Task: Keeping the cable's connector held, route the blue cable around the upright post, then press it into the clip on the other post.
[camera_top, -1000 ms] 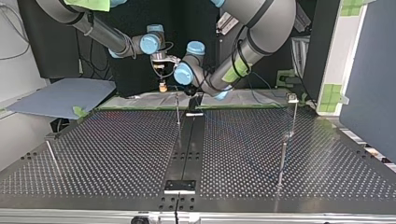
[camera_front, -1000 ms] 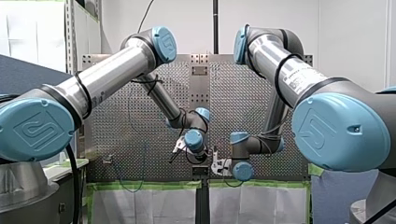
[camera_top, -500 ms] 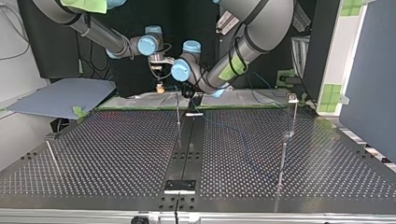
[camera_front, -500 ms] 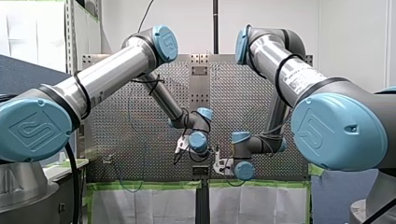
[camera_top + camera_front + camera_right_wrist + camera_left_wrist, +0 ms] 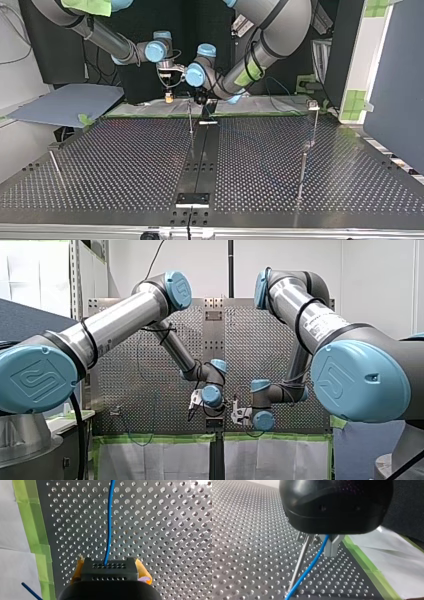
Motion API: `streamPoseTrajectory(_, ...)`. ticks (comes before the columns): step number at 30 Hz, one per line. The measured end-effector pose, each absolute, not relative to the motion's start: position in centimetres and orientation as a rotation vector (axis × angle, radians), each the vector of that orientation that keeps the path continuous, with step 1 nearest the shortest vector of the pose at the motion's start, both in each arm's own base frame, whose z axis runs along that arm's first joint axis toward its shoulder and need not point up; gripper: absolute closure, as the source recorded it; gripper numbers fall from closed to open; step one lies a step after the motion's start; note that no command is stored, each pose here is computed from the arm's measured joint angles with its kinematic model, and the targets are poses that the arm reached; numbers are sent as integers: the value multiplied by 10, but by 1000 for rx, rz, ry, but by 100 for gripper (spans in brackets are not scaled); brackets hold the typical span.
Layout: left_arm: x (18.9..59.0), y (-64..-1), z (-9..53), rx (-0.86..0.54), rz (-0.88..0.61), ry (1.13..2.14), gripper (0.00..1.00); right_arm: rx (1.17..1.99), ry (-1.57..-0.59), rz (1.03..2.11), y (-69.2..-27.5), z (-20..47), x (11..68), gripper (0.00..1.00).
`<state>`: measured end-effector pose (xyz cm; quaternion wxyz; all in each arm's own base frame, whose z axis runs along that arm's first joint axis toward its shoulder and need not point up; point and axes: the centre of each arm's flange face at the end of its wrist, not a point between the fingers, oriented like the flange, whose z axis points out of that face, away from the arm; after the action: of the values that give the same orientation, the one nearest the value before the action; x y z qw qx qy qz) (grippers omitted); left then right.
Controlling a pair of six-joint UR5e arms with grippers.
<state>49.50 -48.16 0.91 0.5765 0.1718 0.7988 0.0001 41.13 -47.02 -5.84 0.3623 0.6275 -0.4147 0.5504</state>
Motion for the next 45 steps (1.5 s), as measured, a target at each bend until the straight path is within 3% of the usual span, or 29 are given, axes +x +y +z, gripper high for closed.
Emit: streamPoseTrajectory(45,521,-463,-8,295,-202,1909,100,1641,-1073,1404,-523,-38,401,100)
